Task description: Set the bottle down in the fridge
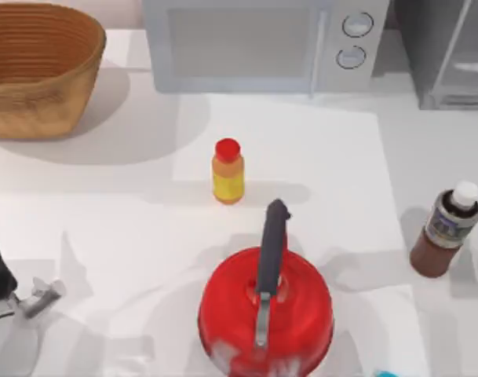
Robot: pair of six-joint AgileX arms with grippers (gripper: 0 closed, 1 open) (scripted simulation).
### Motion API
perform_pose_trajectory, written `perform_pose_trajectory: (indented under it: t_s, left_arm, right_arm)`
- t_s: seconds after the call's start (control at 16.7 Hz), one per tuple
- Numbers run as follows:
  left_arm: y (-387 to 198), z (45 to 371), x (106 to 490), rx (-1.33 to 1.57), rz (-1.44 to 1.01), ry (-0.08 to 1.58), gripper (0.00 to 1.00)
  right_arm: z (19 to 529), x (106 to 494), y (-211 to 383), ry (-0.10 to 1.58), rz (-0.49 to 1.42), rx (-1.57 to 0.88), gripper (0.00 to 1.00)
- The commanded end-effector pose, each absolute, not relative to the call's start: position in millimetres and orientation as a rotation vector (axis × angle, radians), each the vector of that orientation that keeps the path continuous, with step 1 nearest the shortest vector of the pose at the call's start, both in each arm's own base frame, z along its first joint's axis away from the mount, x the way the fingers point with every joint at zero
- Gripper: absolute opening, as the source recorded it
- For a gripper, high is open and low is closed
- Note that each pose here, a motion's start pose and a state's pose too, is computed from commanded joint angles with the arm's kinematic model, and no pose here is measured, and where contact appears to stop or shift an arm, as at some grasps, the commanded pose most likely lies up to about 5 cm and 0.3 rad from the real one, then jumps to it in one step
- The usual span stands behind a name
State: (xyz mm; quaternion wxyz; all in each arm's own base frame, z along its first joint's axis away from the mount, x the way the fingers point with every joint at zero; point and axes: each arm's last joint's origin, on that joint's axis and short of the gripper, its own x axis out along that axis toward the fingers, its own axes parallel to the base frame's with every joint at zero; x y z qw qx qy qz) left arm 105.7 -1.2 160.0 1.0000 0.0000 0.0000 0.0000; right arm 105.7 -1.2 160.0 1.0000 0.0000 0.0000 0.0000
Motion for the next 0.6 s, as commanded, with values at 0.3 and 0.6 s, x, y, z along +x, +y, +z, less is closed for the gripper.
perform_pose_trajectory:
  t_s: [0.3, 0.6]
  left_arm:
    - [-1, 160, 106, 0.000, 0.000, 0.000, 1.00]
    - [-1, 160, 106, 0.000, 0.000, 0.000, 1.00]
  right_arm:
    - [161, 110, -1, 0.005, 0.046, -0.024, 1.00]
    - [156, 128, -1, 0.059, 0.237, -0.103, 1.00]
